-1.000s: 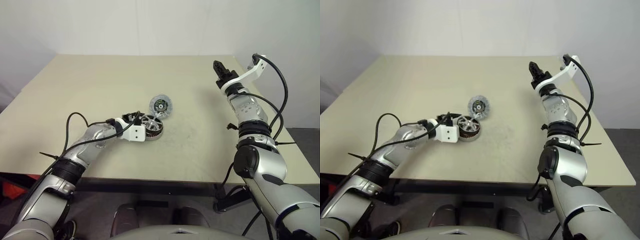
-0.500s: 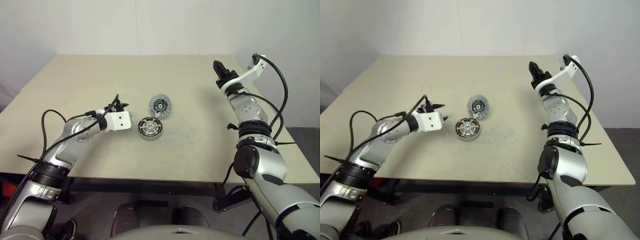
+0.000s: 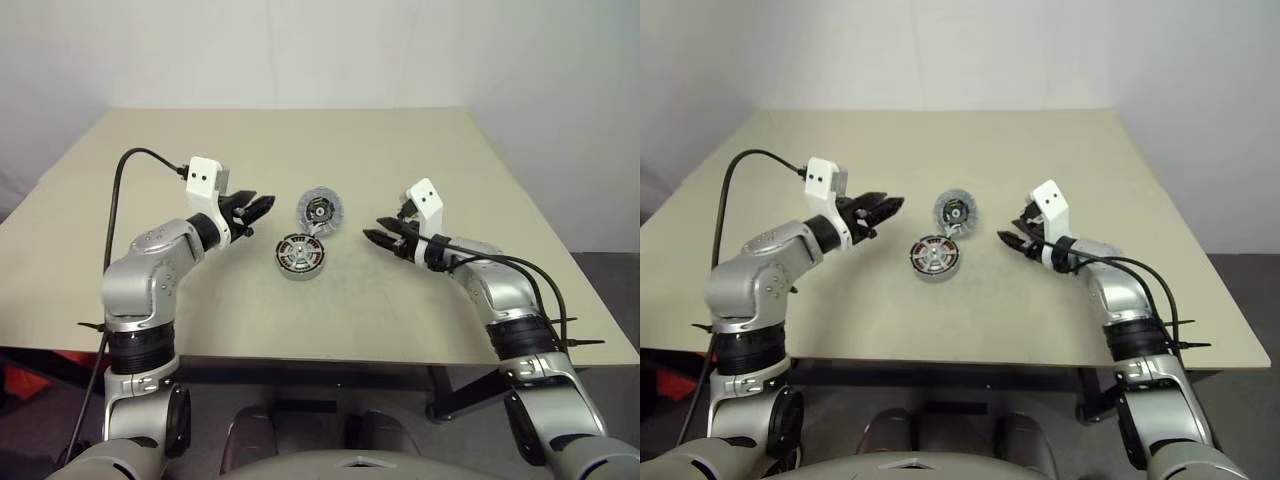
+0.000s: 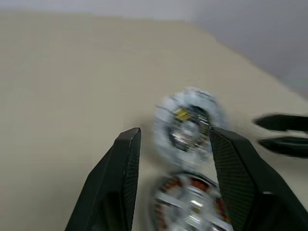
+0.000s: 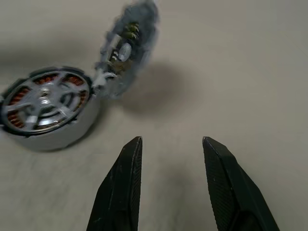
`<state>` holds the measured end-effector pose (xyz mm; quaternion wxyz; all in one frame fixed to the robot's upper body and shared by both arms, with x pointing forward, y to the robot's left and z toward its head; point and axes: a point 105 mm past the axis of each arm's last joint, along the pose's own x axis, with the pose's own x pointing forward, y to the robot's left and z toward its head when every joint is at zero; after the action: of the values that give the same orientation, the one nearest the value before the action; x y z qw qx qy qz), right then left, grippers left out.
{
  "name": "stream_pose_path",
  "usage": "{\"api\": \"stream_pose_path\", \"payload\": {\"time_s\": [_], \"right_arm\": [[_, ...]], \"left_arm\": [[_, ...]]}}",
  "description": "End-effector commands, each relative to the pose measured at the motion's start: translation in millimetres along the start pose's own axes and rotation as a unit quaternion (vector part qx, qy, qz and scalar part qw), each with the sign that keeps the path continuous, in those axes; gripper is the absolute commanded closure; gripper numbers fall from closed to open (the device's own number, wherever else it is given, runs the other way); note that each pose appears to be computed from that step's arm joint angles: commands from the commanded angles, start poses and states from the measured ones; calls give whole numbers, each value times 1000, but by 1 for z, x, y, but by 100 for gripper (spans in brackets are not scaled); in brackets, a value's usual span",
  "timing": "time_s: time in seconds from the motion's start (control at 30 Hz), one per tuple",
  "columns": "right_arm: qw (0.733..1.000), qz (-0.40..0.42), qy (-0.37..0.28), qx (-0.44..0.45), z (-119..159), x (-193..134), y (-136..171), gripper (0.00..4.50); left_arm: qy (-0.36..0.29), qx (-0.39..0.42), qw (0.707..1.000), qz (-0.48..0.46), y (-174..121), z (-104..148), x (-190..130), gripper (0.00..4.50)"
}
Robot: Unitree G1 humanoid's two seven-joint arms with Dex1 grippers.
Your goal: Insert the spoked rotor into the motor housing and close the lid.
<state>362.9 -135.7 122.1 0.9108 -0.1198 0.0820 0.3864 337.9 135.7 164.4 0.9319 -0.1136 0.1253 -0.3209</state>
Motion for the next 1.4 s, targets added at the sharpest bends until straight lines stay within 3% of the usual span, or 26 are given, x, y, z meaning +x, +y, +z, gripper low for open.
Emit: {"api": "stream_pose_path", "payload": {"time_s": [0.03,0.2,0.33,0.53,0.83,0.93,1.1,1.27,1.4], "right_arm": [[996,31,-43,-70,43,-1,16,229],[992,68,-66,-85,68,4,38,229],[991,105,-77,-33,73,26,64,229],[993,111,-35,6,47,67,79,229],[994,104,9,28,17,91,80,229],[994,104,24,26,4,93,81,288],[993,103,61,16,-21,93,84,444],[995,80,57,8,-18,92,73,444],[996,89,-3,-6,27,88,66,444]], "left_arm": [[15,-12,999,-30,-1,5,-20,213],[81,-23,996,-24,16,-19,-36,213],[121,-18,992,-19,23,-36,-45,213],[118,-12,993,-12,21,-36,-40,213],[112,-8,994,1,18,-41,-41,213],[106,-6,994,10,20,-39,-43,210],[101,-6,995,24,25,-36,-44,210],[101,-7,994,37,31,-36,-44,210],[102,-5,994,36,32,-36,-43,210]]}}
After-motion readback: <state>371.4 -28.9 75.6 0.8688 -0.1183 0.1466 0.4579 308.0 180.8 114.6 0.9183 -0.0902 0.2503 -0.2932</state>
